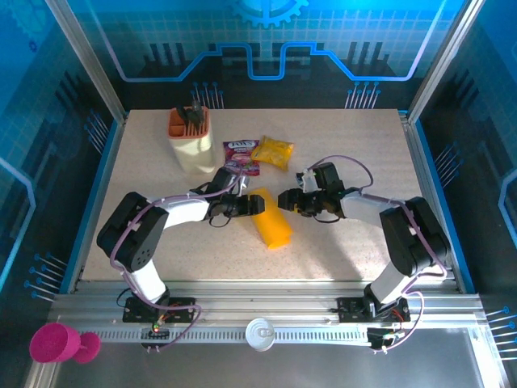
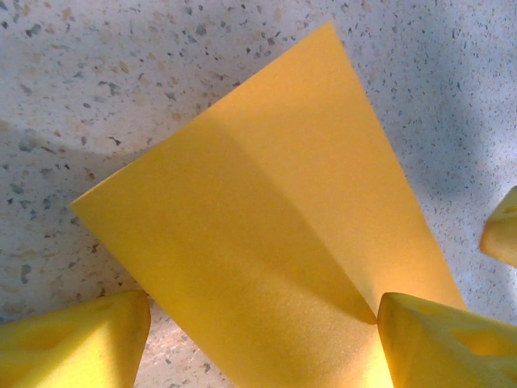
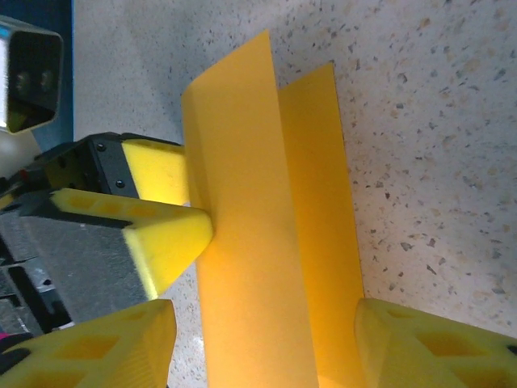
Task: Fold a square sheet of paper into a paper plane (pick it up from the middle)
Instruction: First fold the square sheet of paper in half at the center of the table.
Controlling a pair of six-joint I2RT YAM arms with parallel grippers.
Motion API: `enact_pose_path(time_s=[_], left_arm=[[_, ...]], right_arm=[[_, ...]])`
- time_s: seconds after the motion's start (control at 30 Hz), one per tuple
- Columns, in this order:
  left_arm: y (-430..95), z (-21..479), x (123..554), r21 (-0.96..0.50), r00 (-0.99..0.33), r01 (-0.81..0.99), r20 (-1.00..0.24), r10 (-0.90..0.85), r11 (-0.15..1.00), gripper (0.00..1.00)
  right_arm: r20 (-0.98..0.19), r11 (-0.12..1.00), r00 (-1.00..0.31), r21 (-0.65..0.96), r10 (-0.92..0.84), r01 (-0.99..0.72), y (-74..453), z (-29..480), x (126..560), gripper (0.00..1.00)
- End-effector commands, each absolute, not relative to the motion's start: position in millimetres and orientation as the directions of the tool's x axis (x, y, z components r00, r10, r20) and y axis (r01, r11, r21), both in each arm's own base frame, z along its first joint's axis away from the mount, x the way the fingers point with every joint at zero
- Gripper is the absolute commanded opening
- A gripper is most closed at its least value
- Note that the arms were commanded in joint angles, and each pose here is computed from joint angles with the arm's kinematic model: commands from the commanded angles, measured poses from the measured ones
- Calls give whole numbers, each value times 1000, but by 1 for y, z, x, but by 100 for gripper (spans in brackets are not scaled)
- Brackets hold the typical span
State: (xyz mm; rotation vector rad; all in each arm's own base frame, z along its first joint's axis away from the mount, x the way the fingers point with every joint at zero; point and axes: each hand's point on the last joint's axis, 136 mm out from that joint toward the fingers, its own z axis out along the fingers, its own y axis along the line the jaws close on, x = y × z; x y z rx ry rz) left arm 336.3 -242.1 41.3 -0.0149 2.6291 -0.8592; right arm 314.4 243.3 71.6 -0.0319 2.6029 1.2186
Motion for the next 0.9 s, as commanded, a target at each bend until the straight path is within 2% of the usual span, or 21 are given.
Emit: enact_pose_path(time_s=[0.0,0.13,0.3,0.4,0.57,0.87], left_arm=[[-240,48,333,-584,-929,135,-356,-104,801,76],[-239,49,333,-587,-928,136,-357,-105,798,75],[-238,48,334,-588,-929,135,-355,-105,797,75],[-237,49,335,-589,-928,136,-356,-105,797,75],[-238,53,338,-605,-924,126,-359,-128,786,76],[-243,57,352,-658,-922,103,-345,-177,746,77]], right_arm=[[-245,600,-967,785,70,-155,253,74,321,59],[-221,577,-973,804,64,-144,259,67,321,56],[-209,543,-975,828,70,-138,265,67,322,44],[-205,531,-976,836,70,-138,267,68,320,32],[-195,529,-978,839,72,-128,268,63,316,2],[-184,552,-975,829,120,-89,269,49,301,0]])
